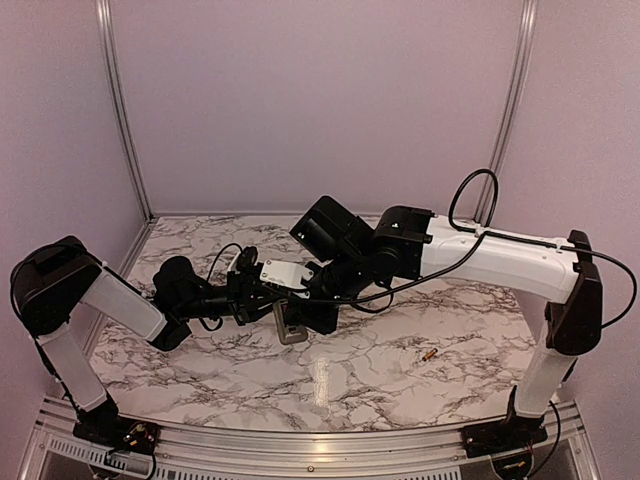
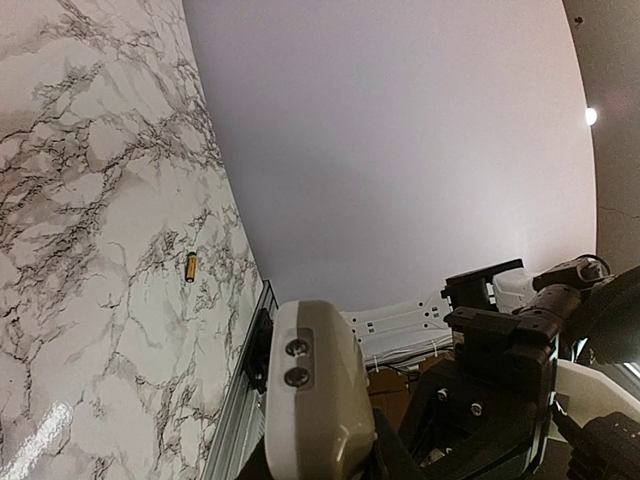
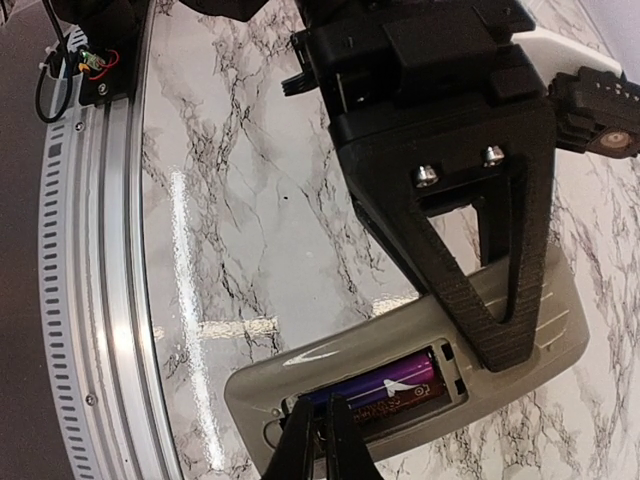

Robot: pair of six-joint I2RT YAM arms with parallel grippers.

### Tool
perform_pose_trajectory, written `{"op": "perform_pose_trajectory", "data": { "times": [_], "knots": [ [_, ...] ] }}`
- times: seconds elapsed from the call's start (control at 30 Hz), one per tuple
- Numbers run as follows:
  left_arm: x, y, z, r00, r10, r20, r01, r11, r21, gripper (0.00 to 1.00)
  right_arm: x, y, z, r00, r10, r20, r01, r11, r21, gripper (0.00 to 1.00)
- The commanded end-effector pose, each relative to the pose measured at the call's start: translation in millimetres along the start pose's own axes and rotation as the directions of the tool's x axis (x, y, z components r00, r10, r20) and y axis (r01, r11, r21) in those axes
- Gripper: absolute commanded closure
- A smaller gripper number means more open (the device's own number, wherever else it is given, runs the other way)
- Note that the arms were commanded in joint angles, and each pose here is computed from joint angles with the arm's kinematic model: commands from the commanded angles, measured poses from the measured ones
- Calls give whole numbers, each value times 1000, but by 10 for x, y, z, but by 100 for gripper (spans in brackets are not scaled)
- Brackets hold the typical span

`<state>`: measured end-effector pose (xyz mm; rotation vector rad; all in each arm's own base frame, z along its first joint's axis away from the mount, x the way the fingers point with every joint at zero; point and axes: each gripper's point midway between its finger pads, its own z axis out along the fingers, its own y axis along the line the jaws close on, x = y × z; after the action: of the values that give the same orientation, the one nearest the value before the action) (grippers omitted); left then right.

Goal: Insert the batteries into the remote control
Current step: Load the battery into the battery compartment.

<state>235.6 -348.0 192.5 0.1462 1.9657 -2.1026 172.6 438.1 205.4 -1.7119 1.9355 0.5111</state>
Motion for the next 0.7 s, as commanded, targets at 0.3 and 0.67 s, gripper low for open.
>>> {"op": "perform_pose_trajectory", "data": {
  "times": [0.3, 0.67],
  "knots": [
    [90, -1193, -137, 930, 360, 79, -362, 853, 376, 100, 179, -46, 212, 997, 10, -81, -7, 999, 38, 96],
    [102, -1071, -106, 912, 403, 82, -405, 845, 349, 100, -355, -46, -244, 993, 9, 114, -14, 999, 43, 79]
  ]
}}
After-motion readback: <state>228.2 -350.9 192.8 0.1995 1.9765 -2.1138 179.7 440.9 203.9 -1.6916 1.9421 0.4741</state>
